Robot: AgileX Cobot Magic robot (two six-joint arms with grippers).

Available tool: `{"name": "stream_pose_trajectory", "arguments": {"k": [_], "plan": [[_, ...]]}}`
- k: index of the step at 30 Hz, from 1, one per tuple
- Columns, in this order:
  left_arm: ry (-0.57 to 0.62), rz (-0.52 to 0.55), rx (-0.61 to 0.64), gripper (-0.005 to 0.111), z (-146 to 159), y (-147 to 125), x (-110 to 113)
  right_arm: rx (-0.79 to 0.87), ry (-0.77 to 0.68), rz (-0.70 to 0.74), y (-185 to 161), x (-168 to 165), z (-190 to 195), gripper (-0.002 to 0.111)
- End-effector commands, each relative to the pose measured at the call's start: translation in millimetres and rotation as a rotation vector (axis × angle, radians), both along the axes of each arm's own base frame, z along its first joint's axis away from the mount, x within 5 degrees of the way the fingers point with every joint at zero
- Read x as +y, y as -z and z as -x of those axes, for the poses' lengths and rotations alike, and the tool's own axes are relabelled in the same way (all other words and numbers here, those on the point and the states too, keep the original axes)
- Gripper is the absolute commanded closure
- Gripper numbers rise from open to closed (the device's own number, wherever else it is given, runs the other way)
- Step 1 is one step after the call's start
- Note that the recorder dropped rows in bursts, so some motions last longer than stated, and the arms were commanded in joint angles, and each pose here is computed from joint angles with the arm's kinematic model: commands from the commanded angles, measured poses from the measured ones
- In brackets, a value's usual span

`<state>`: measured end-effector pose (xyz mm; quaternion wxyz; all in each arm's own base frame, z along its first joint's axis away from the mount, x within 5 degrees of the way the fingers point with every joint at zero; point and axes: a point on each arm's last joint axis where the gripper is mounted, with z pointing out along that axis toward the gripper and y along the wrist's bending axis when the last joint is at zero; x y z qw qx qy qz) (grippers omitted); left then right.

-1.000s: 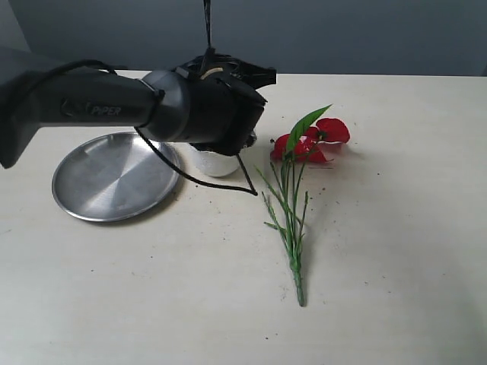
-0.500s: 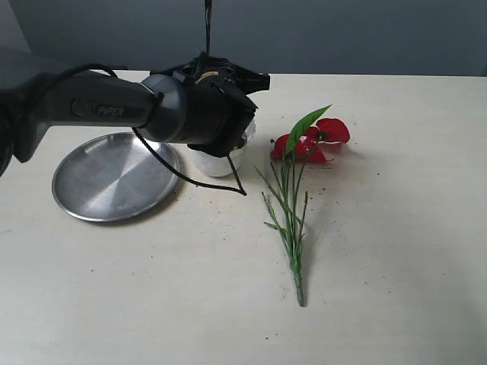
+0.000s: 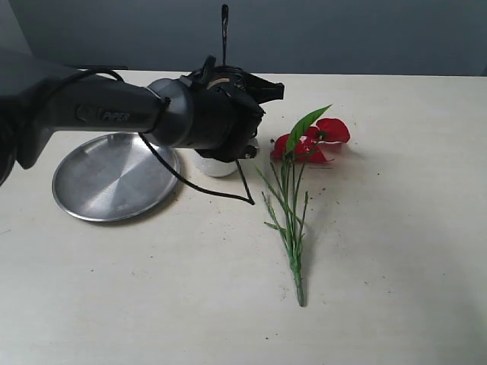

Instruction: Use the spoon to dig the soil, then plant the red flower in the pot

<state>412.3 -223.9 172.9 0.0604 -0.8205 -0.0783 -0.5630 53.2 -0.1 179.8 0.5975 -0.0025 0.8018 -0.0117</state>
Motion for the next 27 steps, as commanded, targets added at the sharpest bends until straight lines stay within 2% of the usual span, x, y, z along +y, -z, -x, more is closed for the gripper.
{"name": "stream_pose_trajectory", "arguments": {"k": [1,6,15,20,27], "plan": [[-0.029,0.026,0.010,0.106,7,2,-8,-0.015,0.006,0.002,-1,0,0,0.109],[-0.081,-0.002,-0.018,0.106,8,-1,-4,-0.015,0.006,0.002,-1,0,0,0.109],[-0.119,0.047,0.025,0.106,16,3,-9,-0.015,0.006,0.002,-1,0,0,0.109],[-0.165,0.004,-0.007,0.106,18,0,-6,-0.015,0.006,0.002,-1,0,0,0.109],[-0.163,0.013,-0.028,0.106,18,-10,-5,-0.015,0.006,0.002,-1,0,0,0.109]]}}
